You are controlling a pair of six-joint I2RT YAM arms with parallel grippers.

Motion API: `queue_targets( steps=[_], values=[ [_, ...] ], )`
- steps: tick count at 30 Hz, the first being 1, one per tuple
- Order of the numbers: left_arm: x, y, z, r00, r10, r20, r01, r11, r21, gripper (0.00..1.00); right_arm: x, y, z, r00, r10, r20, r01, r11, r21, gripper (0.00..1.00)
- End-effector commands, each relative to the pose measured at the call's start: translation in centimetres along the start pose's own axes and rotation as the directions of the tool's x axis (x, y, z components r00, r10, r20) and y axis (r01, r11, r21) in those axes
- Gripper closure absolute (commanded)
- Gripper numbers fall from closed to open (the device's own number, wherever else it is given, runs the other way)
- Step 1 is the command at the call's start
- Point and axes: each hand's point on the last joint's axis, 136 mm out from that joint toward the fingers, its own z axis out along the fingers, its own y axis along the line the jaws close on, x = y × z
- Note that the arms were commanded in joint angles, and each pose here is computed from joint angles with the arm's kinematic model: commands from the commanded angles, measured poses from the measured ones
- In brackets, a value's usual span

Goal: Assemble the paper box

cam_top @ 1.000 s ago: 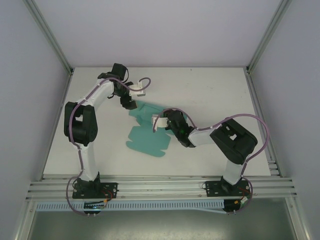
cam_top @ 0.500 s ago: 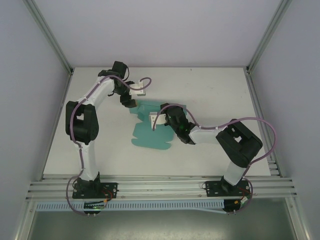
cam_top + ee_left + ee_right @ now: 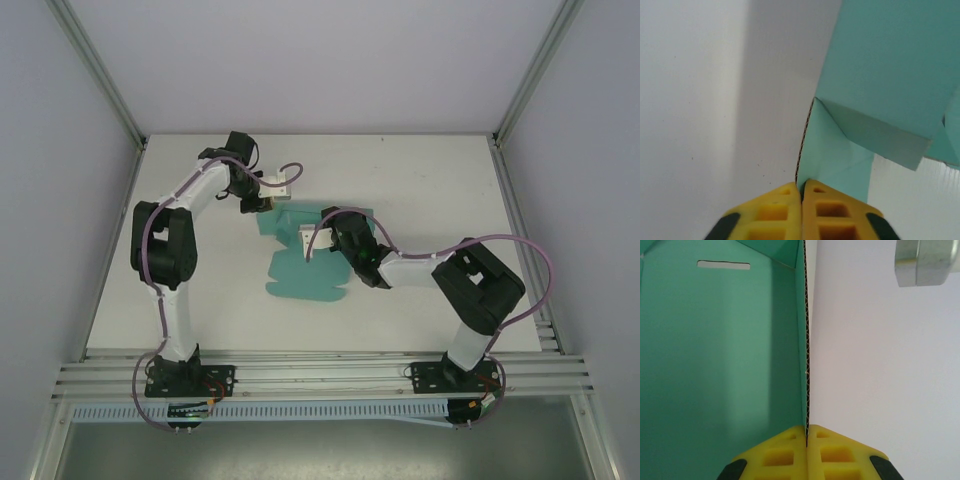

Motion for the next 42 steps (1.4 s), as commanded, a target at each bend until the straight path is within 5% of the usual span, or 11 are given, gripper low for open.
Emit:
queue_targets(
  steps=[1, 9, 17, 22, 30, 42],
  values=[
    [1.2, -1.5, 0.1, 0.995, -0.085, -0.052, 0.086, 0.996, 0.027, 0.99, 0.6, -1.3, 0.1, 0.999, -0.016, -0.044, 0.019, 0.998, 0.058, 1.00],
    [-0.4, -1.7, -2.3, 0.972, -0.234, -0.012, 0.234, 0.972, -0.021, 1.00, 1.2, -2.3, -0.2, 0.995, 0.049, -0.084, -0.038, 0.991, 0.127, 1.00],
    [-4.9, -0.8, -3.3, 0.826, -0.557, 0.085, 0.562, 0.826, -0.047, 1.00, 0.9, -2.5, 0.9, 0.982, 0.126, -0.143, -0.093, 0.971, 0.219, 1.00],
    [-7.7, -4.6, -3.2, 0.791, -0.597, 0.132, 0.606, 0.795, -0.036, 1.00, 1.7, -1.6, 1.4, 0.962, 0.210, -0.175, -0.166, 0.957, 0.238, 1.00],
    [-7.1, -6.7, -1.3, 0.523, -0.841, 0.138, 0.845, 0.533, 0.049, 1.00, 1.6, 0.7, 0.8, 0.948, 0.263, -0.181, -0.223, 0.951, 0.215, 1.00],
    [-7.3, -9.7, 1.1, 0.309, -0.943, 0.121, 0.914, 0.329, 0.236, 0.95, 2.4, 3.3, -0.1, 0.943, 0.255, -0.214, -0.213, 0.956, 0.200, 1.00]
  ],
)
